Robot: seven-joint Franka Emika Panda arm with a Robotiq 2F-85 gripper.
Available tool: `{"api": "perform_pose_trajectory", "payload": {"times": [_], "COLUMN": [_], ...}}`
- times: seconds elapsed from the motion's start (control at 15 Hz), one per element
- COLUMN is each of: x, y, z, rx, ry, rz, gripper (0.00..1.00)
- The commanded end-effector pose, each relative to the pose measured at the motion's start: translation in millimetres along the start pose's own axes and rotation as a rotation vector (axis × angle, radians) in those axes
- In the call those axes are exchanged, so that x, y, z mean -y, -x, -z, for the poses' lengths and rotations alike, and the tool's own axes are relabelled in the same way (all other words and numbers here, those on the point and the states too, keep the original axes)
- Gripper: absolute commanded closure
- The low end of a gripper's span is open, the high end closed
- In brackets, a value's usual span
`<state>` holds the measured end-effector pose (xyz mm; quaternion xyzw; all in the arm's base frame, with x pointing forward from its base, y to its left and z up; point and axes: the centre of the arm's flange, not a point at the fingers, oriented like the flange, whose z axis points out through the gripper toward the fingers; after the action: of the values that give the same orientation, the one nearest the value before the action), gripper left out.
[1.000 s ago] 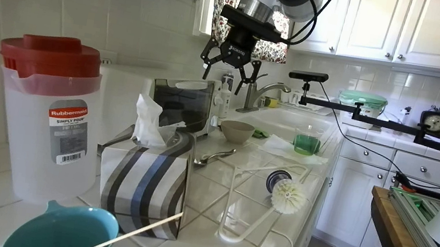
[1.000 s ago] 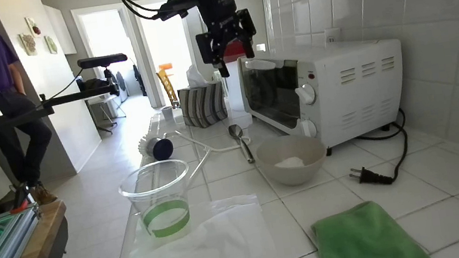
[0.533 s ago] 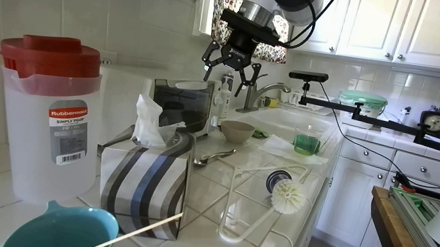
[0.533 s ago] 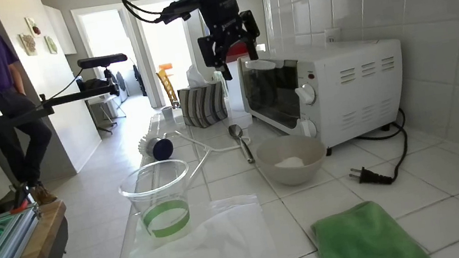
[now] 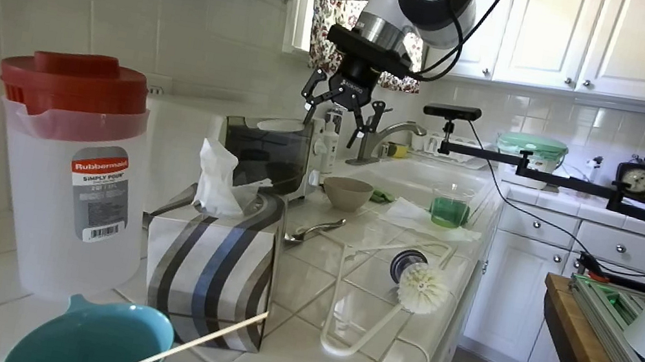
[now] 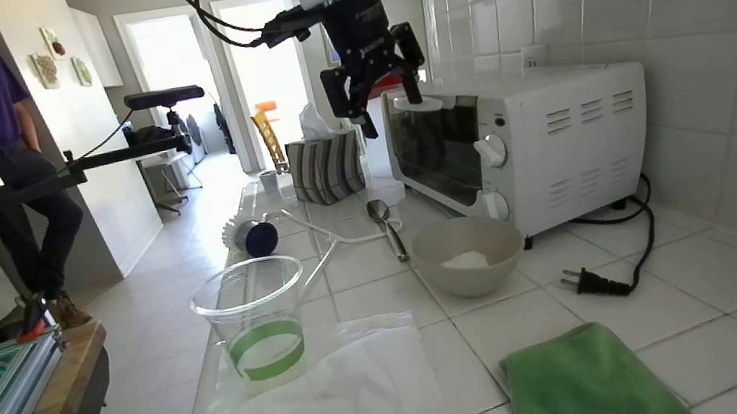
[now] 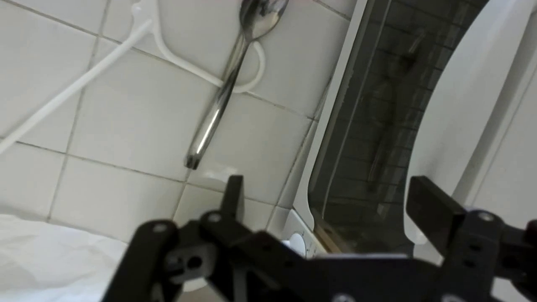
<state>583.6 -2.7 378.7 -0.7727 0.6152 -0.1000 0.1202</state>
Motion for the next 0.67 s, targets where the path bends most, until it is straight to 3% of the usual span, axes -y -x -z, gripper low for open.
{"api": "perform_pose_trajectory", "payload": {"times": [0.0, 0.6], "x": [-10, -6], "y": [1, 10], "z": [2, 18], "rx": [-0.034, -0.035], "ry": [-0.027, -0.08], "rz": [-0.028, -0.015], "gripper": [0.0, 0.0]}}
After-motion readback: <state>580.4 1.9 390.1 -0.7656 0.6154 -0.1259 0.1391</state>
